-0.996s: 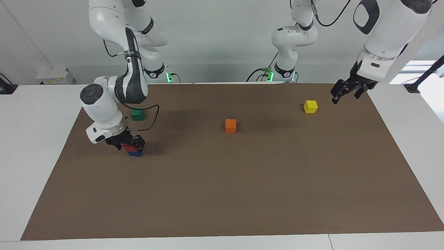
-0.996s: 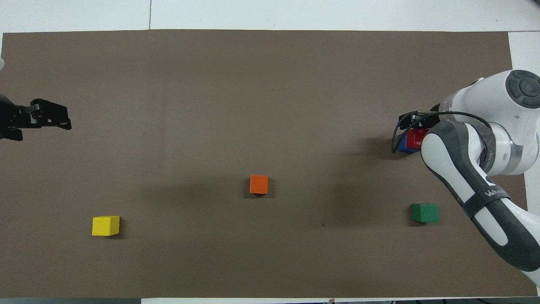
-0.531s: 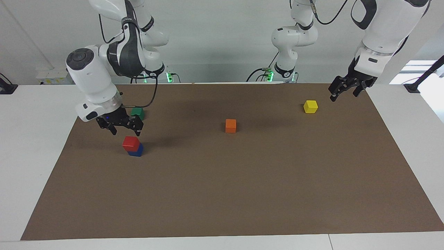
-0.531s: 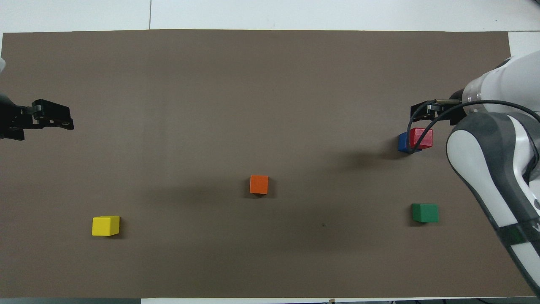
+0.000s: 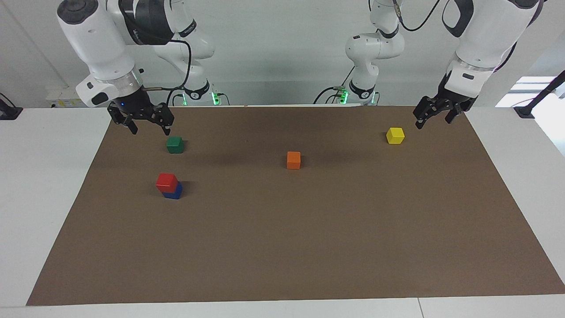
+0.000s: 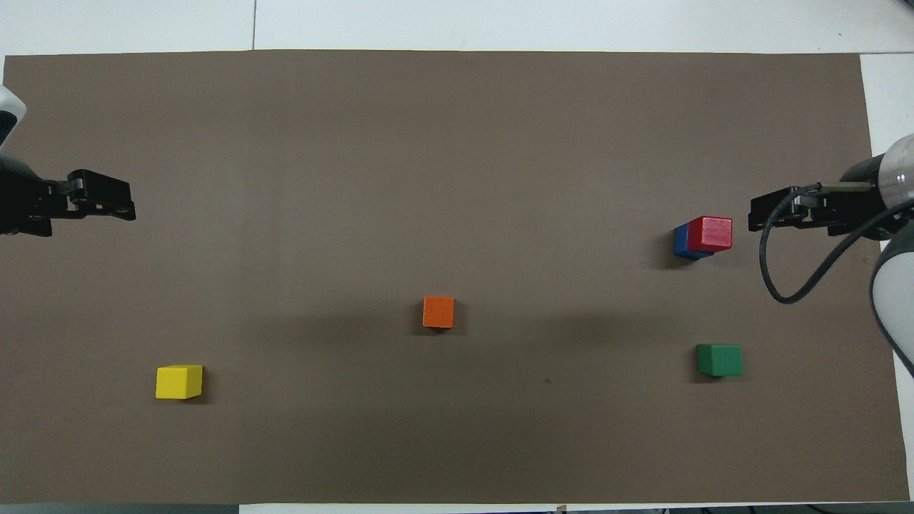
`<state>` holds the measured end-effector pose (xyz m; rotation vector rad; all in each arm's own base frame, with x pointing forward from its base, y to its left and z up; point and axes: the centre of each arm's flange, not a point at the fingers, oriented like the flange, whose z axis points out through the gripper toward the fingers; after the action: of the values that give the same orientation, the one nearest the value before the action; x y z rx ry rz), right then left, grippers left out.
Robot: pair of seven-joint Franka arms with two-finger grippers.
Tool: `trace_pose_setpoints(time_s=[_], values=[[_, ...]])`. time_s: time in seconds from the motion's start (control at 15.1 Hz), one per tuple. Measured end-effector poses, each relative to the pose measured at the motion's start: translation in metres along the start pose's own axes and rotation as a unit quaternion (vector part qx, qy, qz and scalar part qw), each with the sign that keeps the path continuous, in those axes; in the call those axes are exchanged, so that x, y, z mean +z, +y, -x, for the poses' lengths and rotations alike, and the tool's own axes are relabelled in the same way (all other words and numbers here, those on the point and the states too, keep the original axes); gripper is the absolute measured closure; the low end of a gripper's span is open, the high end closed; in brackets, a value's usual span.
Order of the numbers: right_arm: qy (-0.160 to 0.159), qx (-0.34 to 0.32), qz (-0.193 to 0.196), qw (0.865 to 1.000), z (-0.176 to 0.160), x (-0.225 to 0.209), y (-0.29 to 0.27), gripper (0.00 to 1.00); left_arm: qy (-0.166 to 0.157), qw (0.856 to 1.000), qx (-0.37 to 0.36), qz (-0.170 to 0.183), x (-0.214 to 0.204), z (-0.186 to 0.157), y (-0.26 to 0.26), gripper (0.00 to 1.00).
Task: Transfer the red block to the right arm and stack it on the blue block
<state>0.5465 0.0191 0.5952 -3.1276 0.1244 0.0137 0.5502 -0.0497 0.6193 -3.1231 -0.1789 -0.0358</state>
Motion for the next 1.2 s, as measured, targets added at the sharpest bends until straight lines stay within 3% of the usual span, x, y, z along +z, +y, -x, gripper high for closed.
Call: trace_pose_setpoints(time_s=[1.2], values=[[-0.016,-0.05,0.021,0.998,-0.008,0.007,0.014,0.0,0.001,1.0,-0.011,0.0,-0.002,-0.001,-0.012,0.0]])
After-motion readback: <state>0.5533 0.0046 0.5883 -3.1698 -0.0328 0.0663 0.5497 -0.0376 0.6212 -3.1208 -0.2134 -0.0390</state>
